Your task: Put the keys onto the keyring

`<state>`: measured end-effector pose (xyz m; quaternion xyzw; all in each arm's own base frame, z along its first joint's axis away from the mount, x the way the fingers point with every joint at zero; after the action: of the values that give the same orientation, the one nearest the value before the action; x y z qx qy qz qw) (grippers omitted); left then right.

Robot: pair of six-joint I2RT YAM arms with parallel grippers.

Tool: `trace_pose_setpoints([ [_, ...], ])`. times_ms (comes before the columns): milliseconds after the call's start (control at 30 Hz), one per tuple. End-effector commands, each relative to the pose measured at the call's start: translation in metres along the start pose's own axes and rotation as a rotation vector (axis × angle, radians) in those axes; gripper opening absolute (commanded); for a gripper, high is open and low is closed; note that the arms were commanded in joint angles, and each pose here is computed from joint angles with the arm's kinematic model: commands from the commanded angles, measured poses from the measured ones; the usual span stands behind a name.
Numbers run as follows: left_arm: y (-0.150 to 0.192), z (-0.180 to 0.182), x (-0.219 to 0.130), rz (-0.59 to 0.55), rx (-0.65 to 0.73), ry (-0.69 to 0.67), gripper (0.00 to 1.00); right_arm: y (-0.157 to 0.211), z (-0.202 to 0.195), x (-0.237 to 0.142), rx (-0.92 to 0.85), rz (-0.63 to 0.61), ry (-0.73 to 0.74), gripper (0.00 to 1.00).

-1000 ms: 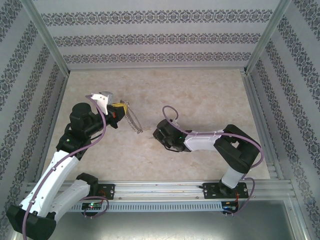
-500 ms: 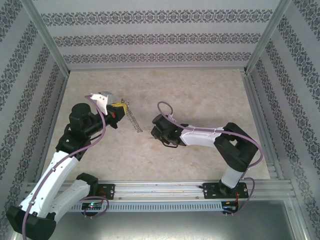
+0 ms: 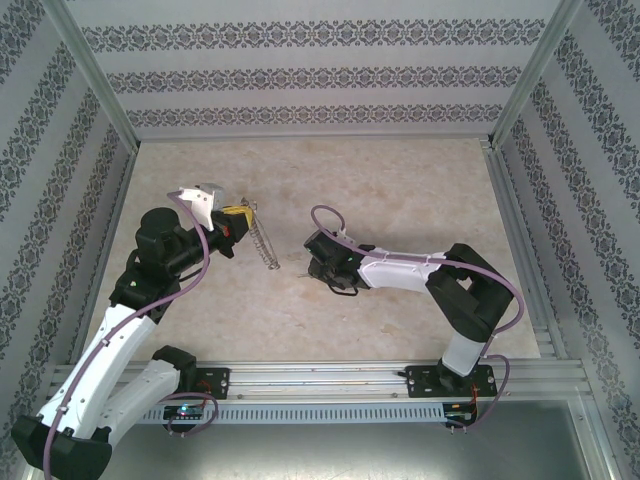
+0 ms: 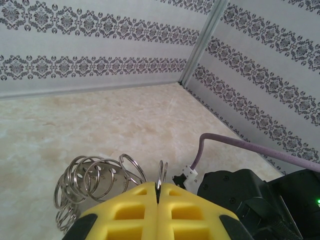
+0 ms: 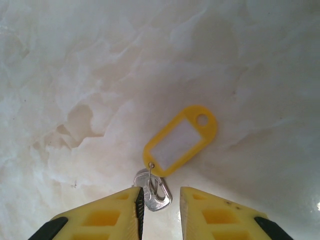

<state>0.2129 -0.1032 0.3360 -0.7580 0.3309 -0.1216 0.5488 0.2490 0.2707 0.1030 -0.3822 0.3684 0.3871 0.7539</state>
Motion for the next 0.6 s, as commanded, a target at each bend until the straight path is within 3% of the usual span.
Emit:
trace_pose_setpoints([
  [0,-0.007,-0.008,-0.003,-0.048,0.013,0.045,0.0,-0.008,0.002,0.002,-0.022,-0.031,0.027,0.28],
  [567,-0.006,-0.008,-0.003,-0.047,0.019,0.047,0.0,-0.007,0.006,0.019,-0.032,0.008,0.051,0.27],
])
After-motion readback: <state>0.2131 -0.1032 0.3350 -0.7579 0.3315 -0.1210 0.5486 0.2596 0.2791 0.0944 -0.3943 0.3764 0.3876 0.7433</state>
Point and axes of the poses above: each hand's point on the last joint's axis, 136 mm out from that joint toward the fingers, its own x axis out along the fingers, its own z axis along the line the jaws close on, y = z × x, the point moved 8 cm from there along -x, back along the fingers, and after that the axes turned 3 degrees about -x, right-handed, at the moved point
